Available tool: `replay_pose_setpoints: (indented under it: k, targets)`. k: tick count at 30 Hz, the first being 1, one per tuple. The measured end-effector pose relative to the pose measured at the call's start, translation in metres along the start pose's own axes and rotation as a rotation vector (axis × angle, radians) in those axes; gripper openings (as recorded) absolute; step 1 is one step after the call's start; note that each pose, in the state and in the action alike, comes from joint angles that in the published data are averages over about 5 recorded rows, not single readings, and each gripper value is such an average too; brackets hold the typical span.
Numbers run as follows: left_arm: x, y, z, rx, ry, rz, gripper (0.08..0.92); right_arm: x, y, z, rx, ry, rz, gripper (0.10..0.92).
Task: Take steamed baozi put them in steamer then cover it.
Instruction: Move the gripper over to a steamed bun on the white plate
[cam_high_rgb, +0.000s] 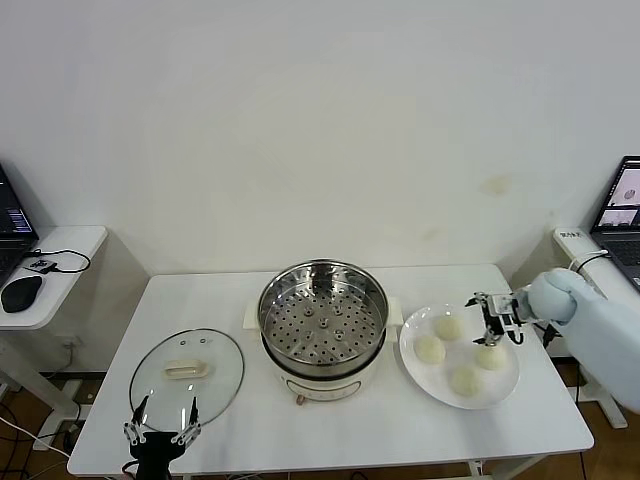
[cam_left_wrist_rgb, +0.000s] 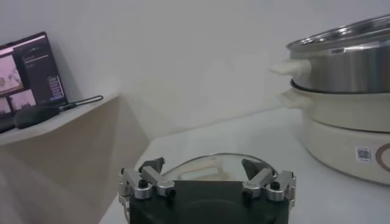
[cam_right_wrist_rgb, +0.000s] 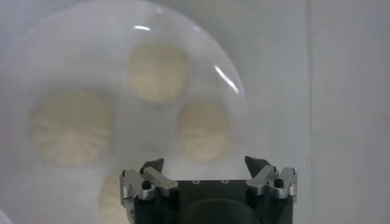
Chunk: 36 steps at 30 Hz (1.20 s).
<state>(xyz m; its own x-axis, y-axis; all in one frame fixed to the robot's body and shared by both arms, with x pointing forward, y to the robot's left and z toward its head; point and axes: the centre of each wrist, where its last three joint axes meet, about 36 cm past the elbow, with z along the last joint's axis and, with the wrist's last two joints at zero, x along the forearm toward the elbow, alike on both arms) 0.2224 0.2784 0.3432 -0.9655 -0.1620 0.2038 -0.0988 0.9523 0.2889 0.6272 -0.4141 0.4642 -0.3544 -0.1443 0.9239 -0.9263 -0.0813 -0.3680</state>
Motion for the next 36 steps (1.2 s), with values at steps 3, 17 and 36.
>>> replay_pose_setpoints:
  k: [3, 17, 36]
  targets:
    - [-0.001, 0.002, 0.000, -0.006, -0.002, -0.003, 0.823, -0.008, -0.009, -0.006, 0.003, 0.006, -0.015, 0.823]
    - [-0.001, 0.007, 0.000, -0.018, -0.009, -0.018, 0.823, -0.035, -0.026, -0.023, 0.004, 0.039, -0.078, 0.785]
    - [0.003, 0.009, 0.000, -0.028, -0.027, -0.031, 0.823, -0.042, -0.038, -0.037, 0.006, 0.049, -0.088, 0.597]
